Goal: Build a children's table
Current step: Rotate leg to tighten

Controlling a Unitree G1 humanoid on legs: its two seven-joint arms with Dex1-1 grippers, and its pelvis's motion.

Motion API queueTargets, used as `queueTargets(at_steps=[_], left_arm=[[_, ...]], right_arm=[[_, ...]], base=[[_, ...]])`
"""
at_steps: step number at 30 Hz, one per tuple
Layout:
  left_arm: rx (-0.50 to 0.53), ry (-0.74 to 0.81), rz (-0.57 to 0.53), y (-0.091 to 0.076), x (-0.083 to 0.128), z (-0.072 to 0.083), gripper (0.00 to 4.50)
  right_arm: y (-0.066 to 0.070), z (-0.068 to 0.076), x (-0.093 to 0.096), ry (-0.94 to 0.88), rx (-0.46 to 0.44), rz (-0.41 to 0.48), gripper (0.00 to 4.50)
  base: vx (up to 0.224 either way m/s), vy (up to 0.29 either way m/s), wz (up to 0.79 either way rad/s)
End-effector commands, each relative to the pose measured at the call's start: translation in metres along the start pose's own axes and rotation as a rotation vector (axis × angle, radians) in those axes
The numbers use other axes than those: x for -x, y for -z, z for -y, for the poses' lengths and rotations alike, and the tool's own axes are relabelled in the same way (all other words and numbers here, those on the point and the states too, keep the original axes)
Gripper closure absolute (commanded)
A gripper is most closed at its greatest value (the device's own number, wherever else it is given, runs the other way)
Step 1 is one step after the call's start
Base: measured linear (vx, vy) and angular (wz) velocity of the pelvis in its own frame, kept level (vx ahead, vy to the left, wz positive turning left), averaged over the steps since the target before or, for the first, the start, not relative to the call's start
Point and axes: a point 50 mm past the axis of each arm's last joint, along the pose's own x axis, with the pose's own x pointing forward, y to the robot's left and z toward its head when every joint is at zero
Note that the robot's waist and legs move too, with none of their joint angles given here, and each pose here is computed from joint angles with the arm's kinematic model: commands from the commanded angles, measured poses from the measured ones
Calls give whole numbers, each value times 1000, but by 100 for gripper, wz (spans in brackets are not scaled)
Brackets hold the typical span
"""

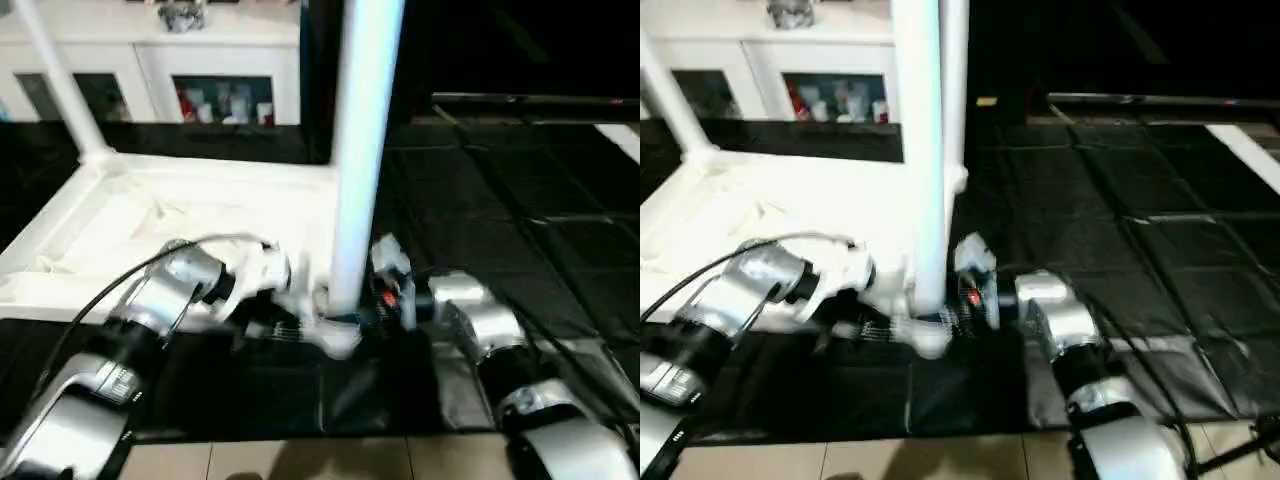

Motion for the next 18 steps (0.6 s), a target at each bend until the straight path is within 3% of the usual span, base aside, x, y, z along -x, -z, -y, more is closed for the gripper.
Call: queueTargets(at_steps=[1, 9, 14, 18], left_arm=[[51, -112, 77, -18, -17, -8, 450], [176, -344, 190, -46, -35, -24, 450], [156, -368, 183, -53, -43, -23, 450], [121, -343, 162, -47, -40, -21, 450]], right_arm=[[14, -7, -25, 111, -116, -1, 239], [13, 6, -56, 507, -338, 77, 241], [8, 4, -69, 563, -317, 74, 241], [8, 4, -67, 550, -302, 93, 241]], base=[[0, 0, 0], [0, 0, 0], [0, 0, 0], [0, 0, 0]])
